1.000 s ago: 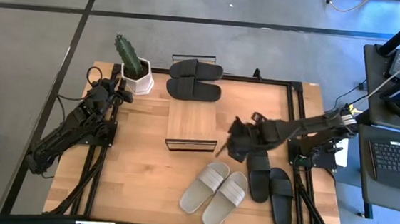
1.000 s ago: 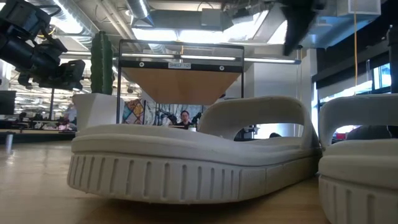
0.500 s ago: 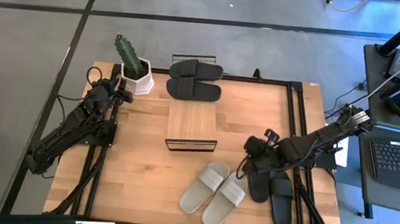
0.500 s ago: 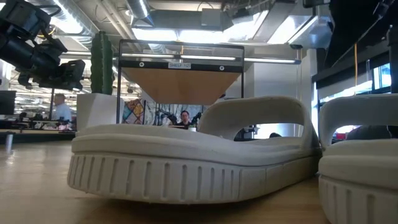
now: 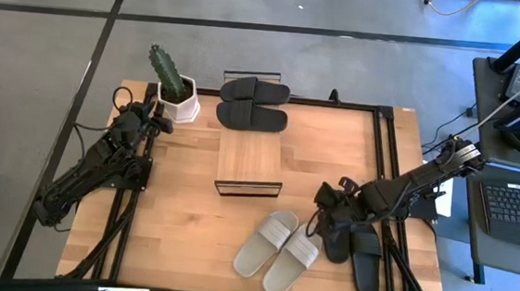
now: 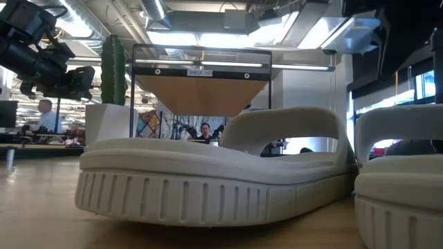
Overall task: Pick and place slides into the shelf
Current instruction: Put the right black slide on the shelf
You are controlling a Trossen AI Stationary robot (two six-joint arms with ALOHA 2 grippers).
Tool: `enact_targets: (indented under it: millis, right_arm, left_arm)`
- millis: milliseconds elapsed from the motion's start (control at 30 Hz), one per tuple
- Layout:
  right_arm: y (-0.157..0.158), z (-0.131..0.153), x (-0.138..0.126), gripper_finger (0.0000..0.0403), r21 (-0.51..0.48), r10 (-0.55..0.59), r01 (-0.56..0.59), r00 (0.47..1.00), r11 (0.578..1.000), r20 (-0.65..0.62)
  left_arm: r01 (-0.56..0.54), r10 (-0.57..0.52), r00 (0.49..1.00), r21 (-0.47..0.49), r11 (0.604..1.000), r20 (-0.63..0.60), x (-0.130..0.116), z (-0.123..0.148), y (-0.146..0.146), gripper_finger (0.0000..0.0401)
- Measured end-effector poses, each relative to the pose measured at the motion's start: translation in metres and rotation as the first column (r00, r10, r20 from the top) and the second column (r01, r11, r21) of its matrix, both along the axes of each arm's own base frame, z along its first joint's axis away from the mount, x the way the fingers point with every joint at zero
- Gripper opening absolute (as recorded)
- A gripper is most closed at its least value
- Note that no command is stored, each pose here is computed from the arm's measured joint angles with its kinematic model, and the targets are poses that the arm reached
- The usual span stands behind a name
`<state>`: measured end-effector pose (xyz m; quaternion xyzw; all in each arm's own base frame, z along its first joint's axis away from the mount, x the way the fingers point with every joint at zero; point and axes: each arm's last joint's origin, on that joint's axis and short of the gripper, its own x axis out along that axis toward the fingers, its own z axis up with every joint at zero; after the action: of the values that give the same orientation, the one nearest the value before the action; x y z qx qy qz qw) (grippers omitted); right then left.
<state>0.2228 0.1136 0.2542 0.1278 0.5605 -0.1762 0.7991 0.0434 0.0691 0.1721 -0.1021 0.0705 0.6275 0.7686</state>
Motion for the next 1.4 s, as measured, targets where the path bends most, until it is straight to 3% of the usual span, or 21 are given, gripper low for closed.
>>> enact_targets:
  millis: [133,300,533,700,1000,1400]
  right_arm:
    - [0.003,-0.001,-0.002,0.0107,0.049,0.116,-0.114,0.992,0.992,-0.05]
    - [0.006,-0.001,-0.004,0.0107,0.036,0.213,-0.21,0.975,0.977,-0.071]
    - [0.009,-0.004,-0.016,0.0106,0.012,0.221,-0.222,0.959,0.975,-0.18]
    - [0.019,-0.005,-0.022,0.0106,0.056,0.259,-0.253,0.945,0.966,-0.198]
    - [0.039,-0.005,-0.038,0.0106,0.182,0.139,-0.096,0.961,0.979,-0.241]
    - [0.074,-0.006,-0.07,0.0105,0.208,0.038,0.018,0.965,0.978,-0.261]
  left_arm:
    - [-0.001,0.001,1.0,0.0,1.0,0.0,0.0,0.0,0.0,0.0147]
    - [0.0,0.0,1.0,0.0,1.0,0.0,0.0,0.0,0.0,0.0147]
    - [0.0,0.0,1.0,0.0,1.0,0.0,0.0,0.0,0.0,0.0147]
    - [-0.001,0.001,1.0,-0.001,1.0,-0.001,0.0,0.0,0.0,0.0147]
    - [-0.001,0.001,1.0,-0.001,1.0,-0.001,0.0,0.0,0.0,0.0147]
    - [0.003,-0.003,1.0,0.002,1.0,-0.015,0.0,0.0,0.0,0.0147]
